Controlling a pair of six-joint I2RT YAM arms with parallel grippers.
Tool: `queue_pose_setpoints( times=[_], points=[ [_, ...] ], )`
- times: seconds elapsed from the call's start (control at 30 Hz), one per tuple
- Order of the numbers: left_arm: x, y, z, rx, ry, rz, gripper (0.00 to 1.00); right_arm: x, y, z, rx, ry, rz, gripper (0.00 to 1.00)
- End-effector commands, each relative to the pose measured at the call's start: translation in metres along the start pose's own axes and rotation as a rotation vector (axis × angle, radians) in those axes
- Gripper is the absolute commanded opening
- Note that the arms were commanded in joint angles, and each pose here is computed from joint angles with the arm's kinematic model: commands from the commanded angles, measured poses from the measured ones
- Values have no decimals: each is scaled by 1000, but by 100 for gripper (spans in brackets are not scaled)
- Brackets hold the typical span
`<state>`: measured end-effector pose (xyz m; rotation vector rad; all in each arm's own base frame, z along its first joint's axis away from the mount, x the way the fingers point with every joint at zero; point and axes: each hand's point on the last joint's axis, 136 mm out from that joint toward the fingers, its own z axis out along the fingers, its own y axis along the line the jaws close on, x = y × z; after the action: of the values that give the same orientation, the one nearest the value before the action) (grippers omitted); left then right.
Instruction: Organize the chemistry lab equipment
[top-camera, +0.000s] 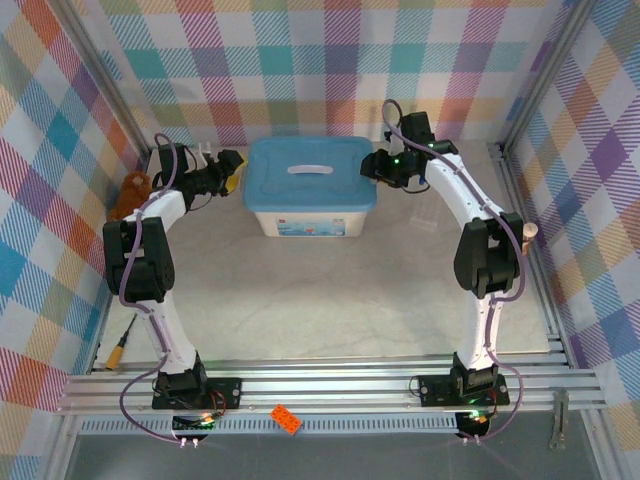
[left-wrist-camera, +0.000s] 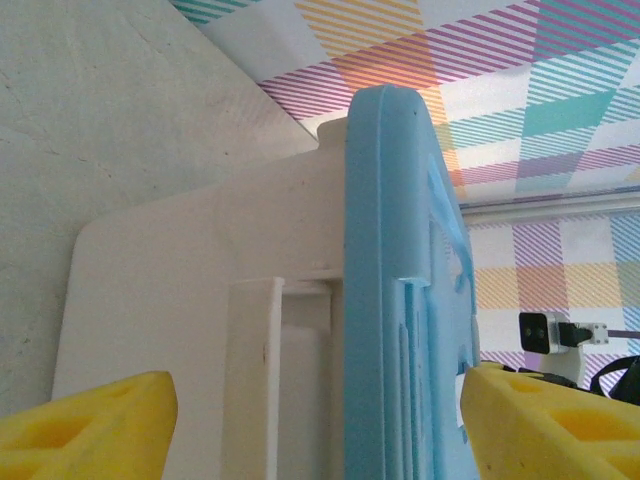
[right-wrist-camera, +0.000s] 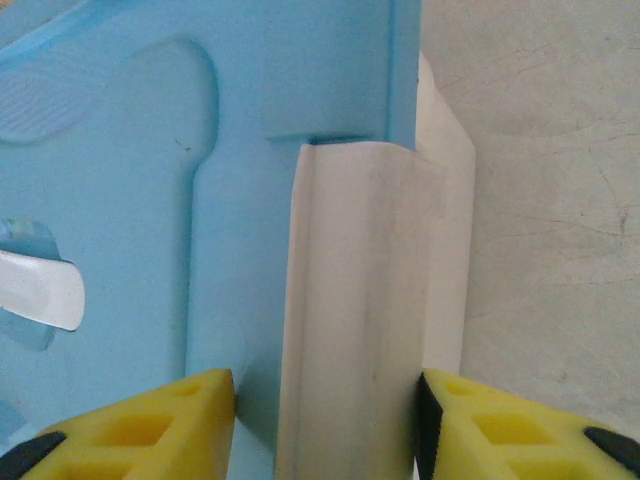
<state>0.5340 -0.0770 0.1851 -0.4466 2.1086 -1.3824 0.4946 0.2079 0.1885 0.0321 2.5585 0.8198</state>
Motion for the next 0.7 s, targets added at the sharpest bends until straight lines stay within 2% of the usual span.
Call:
queue_pose_setpoints(
  times=[0.0, 0.33, 0.43, 0.6, 0.67],
  points=[
    [7, -30, -2, 57, 27, 75, 75, 3, 12, 2, 4, 18, -53, 49],
    [23, -34, 11, 62, 100, 91, 73, 0, 11, 2, 19, 22, -51, 50],
    [32, -31, 15, 27, 132, 103, 59, -1, 12, 1, 22, 20, -52, 50],
    [37, -33, 9, -64, 133, 139, 48, -1, 11, 0, 28, 22, -57, 50],
    [39, -33, 2, -149, 119, 171, 44, 0, 12, 0, 29, 24, -59, 49]
  ],
)
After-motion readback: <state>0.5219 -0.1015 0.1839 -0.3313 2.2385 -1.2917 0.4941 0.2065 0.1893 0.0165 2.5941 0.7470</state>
